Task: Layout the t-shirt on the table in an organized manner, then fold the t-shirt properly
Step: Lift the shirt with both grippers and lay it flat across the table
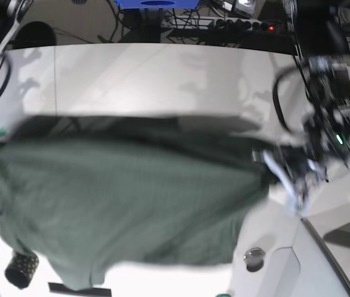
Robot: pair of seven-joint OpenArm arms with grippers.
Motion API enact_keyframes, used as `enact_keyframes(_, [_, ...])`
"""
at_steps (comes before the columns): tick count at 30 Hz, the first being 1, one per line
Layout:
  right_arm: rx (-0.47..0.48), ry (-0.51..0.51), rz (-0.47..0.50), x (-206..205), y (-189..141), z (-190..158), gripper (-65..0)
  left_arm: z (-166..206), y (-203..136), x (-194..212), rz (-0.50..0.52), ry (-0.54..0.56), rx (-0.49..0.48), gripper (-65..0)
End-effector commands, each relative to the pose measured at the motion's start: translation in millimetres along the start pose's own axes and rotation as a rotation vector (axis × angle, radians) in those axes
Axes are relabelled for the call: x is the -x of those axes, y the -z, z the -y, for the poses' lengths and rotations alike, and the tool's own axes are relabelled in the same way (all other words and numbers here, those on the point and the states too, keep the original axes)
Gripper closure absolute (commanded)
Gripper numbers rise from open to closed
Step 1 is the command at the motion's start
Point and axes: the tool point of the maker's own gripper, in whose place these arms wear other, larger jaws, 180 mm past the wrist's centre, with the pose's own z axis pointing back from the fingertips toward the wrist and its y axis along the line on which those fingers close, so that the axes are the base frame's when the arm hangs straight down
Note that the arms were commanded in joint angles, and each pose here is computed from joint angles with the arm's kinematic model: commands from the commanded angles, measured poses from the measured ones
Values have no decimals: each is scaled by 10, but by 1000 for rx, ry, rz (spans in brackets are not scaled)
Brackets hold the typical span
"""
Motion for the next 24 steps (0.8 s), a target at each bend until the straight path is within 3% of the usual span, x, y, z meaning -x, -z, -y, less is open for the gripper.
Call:
enact_keyframes(1, [-14, 10, 12, 16, 32, -29, -2, -70, -26, 63, 11, -1, -2, 0])
enact_keyframes(5, [-124, 61, -84, 493, 292, -360, -2, -196, -2, 700, -71, -54, -11, 0])
enact_keyframes(9, [-168, 95, -139, 719, 400, -471, -2, -350, -10, 959, -108, -78, -33, 0])
enact_keyframes(22, [-136, 62, -171, 690, 288, -399, -14, -476, 13, 867, -87, -73, -50, 0])
enact_keyframes(24, [-109, 41, -162, 642, 198, -352, -90, -495, 8, 858, -85, -75, -56, 0])
